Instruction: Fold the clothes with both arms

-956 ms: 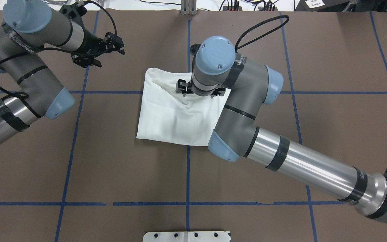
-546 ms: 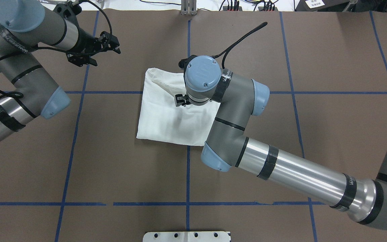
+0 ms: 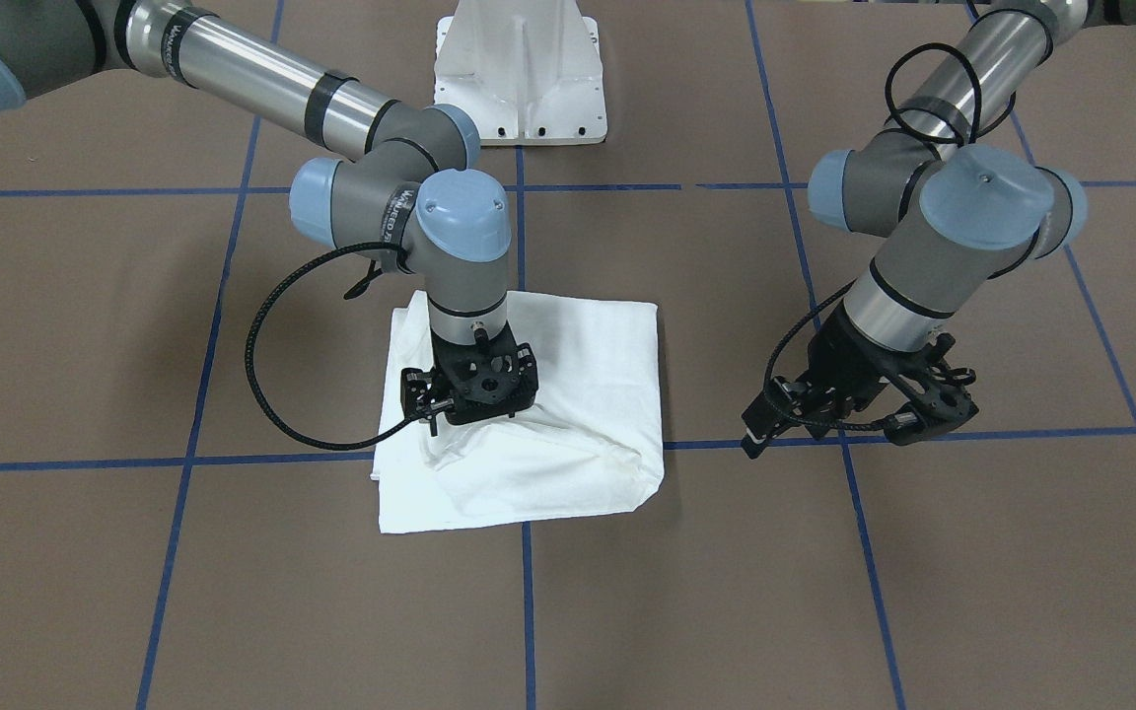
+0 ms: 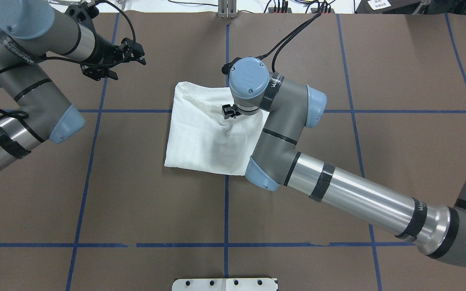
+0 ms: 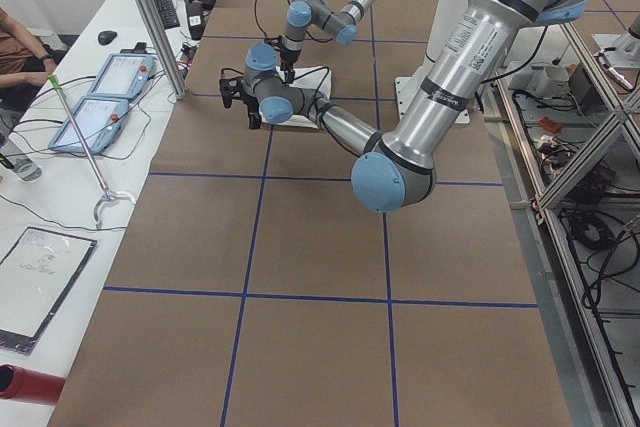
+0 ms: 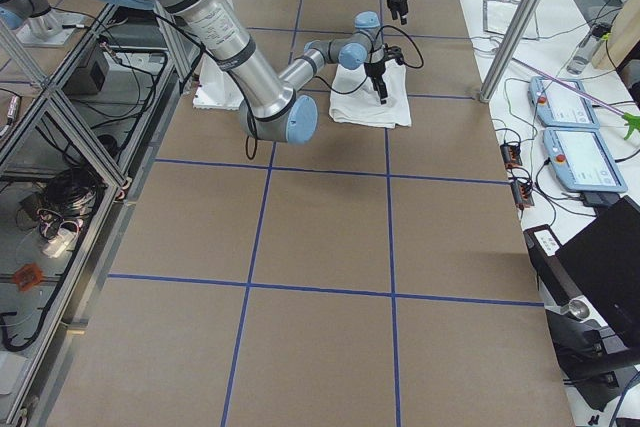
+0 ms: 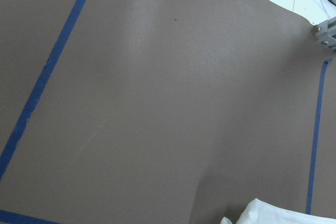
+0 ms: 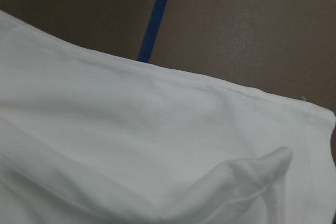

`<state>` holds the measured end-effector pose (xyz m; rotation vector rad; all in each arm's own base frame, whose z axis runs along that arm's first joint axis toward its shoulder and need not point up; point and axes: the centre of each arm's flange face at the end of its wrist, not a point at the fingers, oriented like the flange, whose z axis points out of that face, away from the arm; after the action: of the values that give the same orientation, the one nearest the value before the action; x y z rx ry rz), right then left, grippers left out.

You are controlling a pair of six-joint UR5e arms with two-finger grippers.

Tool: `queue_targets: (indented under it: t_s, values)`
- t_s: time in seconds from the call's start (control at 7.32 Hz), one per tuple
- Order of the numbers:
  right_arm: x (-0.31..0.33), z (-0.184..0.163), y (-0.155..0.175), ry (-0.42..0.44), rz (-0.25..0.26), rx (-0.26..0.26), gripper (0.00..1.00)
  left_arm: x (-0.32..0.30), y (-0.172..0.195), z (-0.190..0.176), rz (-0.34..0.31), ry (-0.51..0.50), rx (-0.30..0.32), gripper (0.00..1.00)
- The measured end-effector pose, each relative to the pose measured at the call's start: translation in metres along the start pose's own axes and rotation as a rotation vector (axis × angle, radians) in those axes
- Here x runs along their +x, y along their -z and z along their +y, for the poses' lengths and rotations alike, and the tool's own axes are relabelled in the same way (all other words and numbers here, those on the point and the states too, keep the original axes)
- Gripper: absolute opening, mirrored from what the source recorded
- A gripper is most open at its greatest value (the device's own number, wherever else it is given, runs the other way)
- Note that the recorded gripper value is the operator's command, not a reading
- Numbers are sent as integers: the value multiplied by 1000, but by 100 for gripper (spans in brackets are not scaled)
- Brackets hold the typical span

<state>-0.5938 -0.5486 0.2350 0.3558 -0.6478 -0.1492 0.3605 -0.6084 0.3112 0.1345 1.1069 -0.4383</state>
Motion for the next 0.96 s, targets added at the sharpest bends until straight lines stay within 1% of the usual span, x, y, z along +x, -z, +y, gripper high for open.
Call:
queue_targets:
  t_s: [0.27, 0.68, 0.96]
  values:
    - [20, -12, -12, -7, 31, -9, 100, 0, -1, 1, 0, 2, -1, 100]
    - [24, -32, -24, -24, 30, 6, 100, -1, -3, 2, 2, 0, -1, 100]
    - [30, -39, -25, -33, 31, 13, 100, 0, -3, 2, 4, -6, 0, 100]
